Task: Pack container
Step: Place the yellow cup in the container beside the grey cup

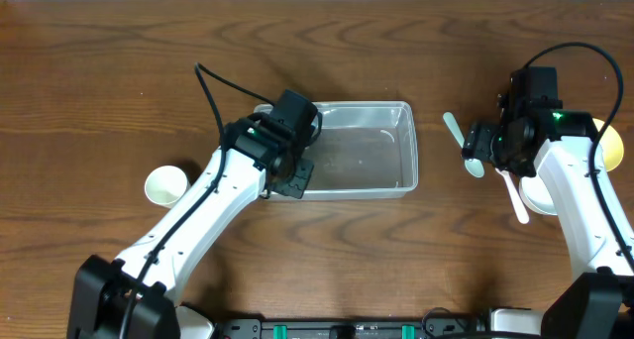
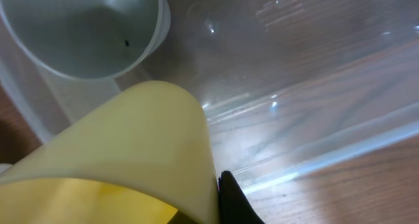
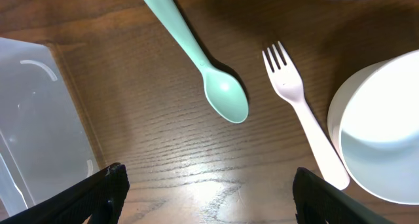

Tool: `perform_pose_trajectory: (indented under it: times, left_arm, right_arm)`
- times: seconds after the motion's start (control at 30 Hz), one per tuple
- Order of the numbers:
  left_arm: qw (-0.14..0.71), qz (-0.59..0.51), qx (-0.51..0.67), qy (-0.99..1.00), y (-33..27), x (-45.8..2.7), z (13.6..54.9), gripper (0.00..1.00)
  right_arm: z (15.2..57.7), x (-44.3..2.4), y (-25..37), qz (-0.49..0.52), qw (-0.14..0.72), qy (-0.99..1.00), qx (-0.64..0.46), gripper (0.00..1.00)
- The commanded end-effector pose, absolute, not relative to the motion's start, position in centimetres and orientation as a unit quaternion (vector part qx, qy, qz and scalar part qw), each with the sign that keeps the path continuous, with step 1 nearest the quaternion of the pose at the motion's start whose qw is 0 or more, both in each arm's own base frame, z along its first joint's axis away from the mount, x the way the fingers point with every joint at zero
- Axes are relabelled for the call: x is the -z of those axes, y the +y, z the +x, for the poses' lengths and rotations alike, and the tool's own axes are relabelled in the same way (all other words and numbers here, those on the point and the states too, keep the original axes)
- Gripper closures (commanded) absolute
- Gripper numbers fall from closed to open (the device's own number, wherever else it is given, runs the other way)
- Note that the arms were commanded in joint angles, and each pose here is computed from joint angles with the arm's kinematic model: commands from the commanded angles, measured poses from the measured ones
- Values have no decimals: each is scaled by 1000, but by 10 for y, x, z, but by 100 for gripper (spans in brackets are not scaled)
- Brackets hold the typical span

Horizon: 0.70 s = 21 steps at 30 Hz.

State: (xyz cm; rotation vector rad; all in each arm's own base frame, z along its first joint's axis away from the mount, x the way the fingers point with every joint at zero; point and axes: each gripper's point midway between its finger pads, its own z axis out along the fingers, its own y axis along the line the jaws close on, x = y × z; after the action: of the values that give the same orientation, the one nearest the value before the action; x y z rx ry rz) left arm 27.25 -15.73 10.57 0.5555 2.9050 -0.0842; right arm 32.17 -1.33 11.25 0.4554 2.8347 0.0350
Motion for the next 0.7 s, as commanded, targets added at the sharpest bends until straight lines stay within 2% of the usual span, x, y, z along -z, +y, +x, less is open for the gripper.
perform_pose_trajectory:
  times: [0.0, 0.23, 0.3, 0.37, 0.43, 0.53, 0.67]
  left_arm:
    - [72, 184, 14, 980, -154, -89, 272, 94]
    - [37, 187, 1, 982, -155, -60, 274, 93]
    - [29, 189, -2, 982, -155, -54, 274, 78]
    - [25, 190, -3, 981, -155, -50, 275, 74]
    - [26, 190, -3, 981, -156, -49, 276, 65]
    - [36, 190, -15, 981, -152, -58, 281, 65]
    - [73, 186, -50, 979, -142, -106, 294, 64]
  right_arm:
    - [321, -116, -16, 159, 140, 977, -7, 18]
    - [321, -116, -16, 159, 140, 977, -7, 18]
    - [321, -116, -16, 159, 140, 977, -7, 18]
    - [320, -116, -16, 159, 139, 977, -7, 18]
    - [320, -116, -16, 159, 139, 977, -7, 18]
    - [320, -116, -16, 159, 139, 977, -7, 18]
    - [320, -116, -16, 159, 139, 977, -7, 18]
